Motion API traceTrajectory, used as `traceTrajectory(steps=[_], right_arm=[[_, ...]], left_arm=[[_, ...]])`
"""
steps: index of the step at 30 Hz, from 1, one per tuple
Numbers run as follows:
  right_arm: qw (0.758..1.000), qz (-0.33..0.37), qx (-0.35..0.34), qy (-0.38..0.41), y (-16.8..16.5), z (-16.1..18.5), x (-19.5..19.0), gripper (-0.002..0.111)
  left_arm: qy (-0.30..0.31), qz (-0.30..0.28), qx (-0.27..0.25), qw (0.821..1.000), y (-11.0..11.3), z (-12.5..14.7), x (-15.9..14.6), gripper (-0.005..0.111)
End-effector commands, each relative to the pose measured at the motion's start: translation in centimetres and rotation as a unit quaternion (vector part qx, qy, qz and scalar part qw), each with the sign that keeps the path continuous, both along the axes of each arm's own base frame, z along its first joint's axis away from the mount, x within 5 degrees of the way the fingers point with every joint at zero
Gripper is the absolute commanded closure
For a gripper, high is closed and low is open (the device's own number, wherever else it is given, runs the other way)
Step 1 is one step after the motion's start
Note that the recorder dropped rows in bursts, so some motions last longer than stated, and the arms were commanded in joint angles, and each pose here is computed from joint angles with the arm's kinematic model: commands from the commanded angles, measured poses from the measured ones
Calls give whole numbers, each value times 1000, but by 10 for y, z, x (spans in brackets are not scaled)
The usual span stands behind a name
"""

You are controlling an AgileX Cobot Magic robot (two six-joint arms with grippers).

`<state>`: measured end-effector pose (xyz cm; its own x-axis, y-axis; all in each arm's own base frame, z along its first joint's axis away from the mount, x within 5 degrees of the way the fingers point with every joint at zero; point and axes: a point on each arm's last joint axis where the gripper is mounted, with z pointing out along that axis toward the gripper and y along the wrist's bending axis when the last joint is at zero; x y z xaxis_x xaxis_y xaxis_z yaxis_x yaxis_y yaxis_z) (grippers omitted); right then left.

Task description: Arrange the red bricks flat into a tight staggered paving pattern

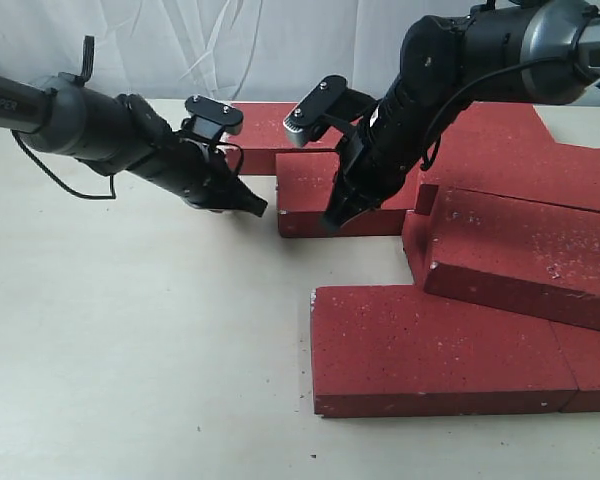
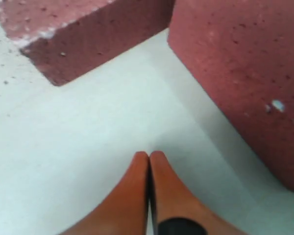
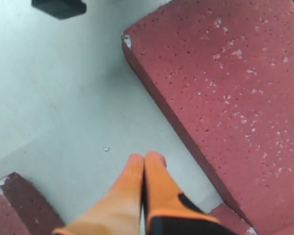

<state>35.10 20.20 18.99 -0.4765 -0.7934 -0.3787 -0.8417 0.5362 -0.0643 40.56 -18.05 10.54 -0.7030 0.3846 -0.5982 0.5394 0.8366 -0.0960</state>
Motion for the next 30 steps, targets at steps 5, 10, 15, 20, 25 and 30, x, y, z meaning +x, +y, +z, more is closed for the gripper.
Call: traceTrajectory(steps=[5,10,15,20,25,30], right_arm=[[1000,-4,9,-16,0,3,4,109],[1000,-6,10,-15,0,3,3,109],[1000,-6,10,-16,0,3,4,109],[1000,-6,10,-16,0,3,4,109],[1000,-5,9,-14,0,3,3,109],[1000,1,-2,-12,-1,2,3,109]], left_arm=[[-21,-5,-17,1000,-30,8,-9,107],[-50,-18,0,999,-49,1,-15,107],[-50,-35,3,998,-58,-2,-17,107],[-46,-38,3,998,-59,-3,-17,107],[-41,-43,3,998,-60,-4,-19,107],[-47,-58,6,997,-67,-2,-22,107]])
